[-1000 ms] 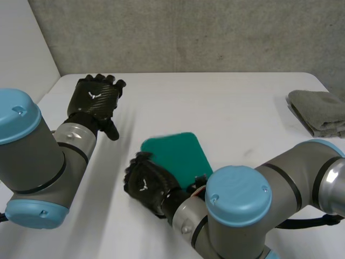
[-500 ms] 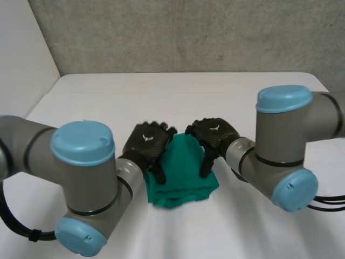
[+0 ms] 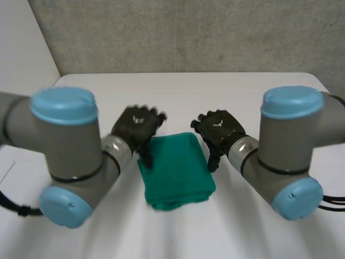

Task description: Fold the laundry.

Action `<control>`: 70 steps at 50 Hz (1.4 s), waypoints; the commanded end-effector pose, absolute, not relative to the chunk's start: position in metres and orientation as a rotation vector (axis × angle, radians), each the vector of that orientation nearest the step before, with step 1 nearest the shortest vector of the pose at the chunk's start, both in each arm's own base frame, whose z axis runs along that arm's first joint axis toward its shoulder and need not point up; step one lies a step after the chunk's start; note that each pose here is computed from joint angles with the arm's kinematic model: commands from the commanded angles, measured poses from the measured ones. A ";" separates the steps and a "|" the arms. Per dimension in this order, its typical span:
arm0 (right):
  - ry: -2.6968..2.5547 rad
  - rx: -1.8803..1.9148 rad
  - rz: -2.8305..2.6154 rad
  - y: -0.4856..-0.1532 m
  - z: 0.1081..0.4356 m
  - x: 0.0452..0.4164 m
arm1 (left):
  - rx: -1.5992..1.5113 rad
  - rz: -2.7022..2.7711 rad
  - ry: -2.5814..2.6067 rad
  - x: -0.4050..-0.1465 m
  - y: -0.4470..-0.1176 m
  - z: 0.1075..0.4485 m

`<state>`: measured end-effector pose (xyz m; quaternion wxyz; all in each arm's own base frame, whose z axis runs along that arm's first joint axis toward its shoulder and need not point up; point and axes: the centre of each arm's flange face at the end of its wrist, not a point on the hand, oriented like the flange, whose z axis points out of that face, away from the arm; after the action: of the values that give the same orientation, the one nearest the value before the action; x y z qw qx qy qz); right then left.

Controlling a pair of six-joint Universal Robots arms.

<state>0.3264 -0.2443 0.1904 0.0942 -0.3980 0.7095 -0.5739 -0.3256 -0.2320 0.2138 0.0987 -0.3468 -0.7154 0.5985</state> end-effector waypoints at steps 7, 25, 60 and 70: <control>1.905 -1.244 -1.743 -0.164 0.165 0.329 | -1.025 1.717 -1.788 -0.328 -0.231 0.293; 1.885 -1.279 -1.753 -0.171 0.120 0.353 | -1.068 1.570 -1.746 -0.334 -0.237 0.291; 1.886 -1.331 -1.769 -0.164 0.127 0.344 | -1.039 1.575 -1.805 -0.328 -0.246 0.283; 1.912 -1.364 -1.728 -0.172 0.104 0.353 | -1.040 1.555 -1.821 -0.327 -0.245 0.278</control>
<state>0.3474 -0.1661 0.1171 0.1162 -0.4591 0.6481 -0.5964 -0.3278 -0.2451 0.2798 0.2626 -0.3845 -0.6709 0.5771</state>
